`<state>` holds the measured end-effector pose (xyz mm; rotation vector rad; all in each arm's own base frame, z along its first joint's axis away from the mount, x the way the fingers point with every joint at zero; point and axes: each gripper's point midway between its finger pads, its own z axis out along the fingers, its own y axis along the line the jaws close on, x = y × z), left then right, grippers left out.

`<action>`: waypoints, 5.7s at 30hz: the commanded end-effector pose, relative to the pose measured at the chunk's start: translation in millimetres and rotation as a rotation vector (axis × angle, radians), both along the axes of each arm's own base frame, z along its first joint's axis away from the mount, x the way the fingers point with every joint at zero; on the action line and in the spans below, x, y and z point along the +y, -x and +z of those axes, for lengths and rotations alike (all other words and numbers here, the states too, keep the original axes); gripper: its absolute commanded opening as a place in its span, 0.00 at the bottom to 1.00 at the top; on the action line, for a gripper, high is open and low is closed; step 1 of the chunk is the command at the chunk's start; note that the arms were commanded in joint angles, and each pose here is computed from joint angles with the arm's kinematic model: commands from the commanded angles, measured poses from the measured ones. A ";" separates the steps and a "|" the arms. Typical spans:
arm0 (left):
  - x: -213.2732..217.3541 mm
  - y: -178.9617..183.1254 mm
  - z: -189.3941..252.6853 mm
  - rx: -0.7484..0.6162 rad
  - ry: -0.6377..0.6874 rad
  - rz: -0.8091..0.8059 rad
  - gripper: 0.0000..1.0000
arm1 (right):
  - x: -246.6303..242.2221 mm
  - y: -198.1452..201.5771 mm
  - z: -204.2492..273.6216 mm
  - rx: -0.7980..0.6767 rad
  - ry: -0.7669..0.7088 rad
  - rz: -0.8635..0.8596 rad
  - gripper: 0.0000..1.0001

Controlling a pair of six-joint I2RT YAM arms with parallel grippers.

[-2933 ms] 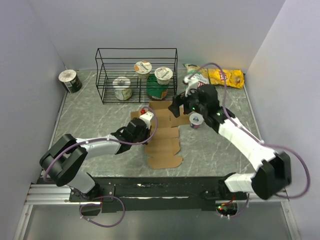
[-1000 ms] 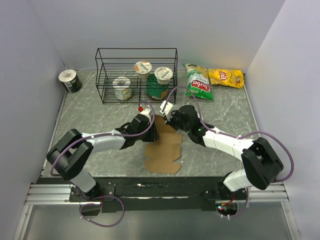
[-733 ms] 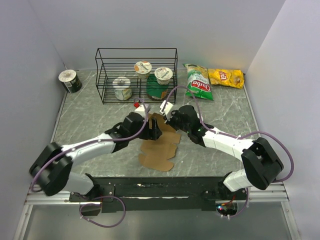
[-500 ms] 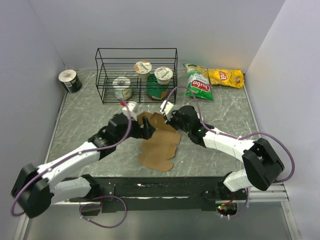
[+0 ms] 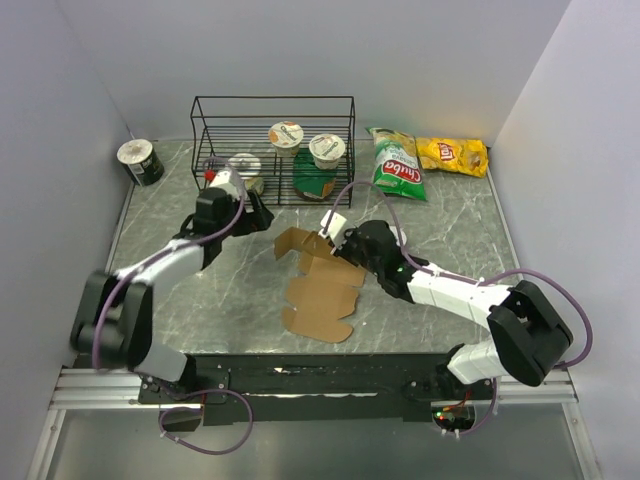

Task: Fold the paper box

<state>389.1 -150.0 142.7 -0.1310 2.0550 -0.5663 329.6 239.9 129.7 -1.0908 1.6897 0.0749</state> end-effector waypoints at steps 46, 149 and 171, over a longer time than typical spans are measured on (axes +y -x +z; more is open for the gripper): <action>-116.3 80.3 -63.8 -0.064 0.124 -0.533 0.90 | -24.5 -4.4 -8.4 -0.303 0.197 -0.181 0.27; -164.2 96.9 -43.9 -0.515 -0.180 -0.278 0.17 | -20.0 19.0 88.6 0.109 -0.597 -0.527 0.65; -166.4 98.6 -43.4 -0.506 -0.187 -0.273 0.17 | 39.4 4.4 23.3 0.270 -0.533 -0.368 0.45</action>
